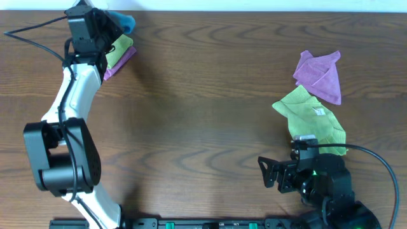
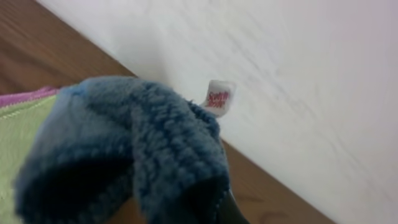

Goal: Fold the cloth
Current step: 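Carry the folded blue cloth with the left gripper to the far-left stack, then lower the blue cloth onto the stack and open the left gripper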

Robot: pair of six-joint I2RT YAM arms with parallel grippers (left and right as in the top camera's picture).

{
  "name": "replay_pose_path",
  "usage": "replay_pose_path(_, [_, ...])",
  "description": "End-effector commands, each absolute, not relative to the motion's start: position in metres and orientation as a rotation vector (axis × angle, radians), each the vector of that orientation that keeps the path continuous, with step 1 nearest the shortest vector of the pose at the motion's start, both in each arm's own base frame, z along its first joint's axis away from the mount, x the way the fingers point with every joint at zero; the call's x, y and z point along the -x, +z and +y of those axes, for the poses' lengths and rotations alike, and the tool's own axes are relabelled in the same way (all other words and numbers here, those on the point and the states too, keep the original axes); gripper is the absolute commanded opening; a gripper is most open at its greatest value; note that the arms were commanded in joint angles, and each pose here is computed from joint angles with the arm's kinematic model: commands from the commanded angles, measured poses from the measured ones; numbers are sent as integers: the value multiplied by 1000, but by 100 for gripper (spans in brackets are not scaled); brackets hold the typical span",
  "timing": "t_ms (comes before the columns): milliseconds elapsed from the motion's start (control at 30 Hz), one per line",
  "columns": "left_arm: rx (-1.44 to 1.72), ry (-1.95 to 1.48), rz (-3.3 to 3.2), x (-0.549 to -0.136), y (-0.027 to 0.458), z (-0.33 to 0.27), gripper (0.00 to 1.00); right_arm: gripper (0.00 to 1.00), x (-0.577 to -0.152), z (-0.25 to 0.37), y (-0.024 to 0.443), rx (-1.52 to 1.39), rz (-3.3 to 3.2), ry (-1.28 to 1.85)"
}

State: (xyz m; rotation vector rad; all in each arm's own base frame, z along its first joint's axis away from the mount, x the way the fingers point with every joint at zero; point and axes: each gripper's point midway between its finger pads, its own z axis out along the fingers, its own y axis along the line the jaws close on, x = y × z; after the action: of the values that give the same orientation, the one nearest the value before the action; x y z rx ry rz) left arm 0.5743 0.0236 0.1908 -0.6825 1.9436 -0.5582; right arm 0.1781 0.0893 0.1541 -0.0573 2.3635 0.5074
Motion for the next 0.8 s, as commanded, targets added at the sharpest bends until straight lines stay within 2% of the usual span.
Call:
replay_pose_path(0, [684,-527,1929,-586,189,37,6,99,-179,86,153,29,2363,499])
replay_pose_path(400, [774,-465,1989,-586,149,73,6,99,-179,86,153,29,2363,499])
replay_pose_path(700, [853,-423,2113,-566,120,73,18,99,-179,86,153,29,2363,499])
replay_pose_path(767, [868,-409,2131,-562,115,75,24,99,-179,86,153,29,2363,499])
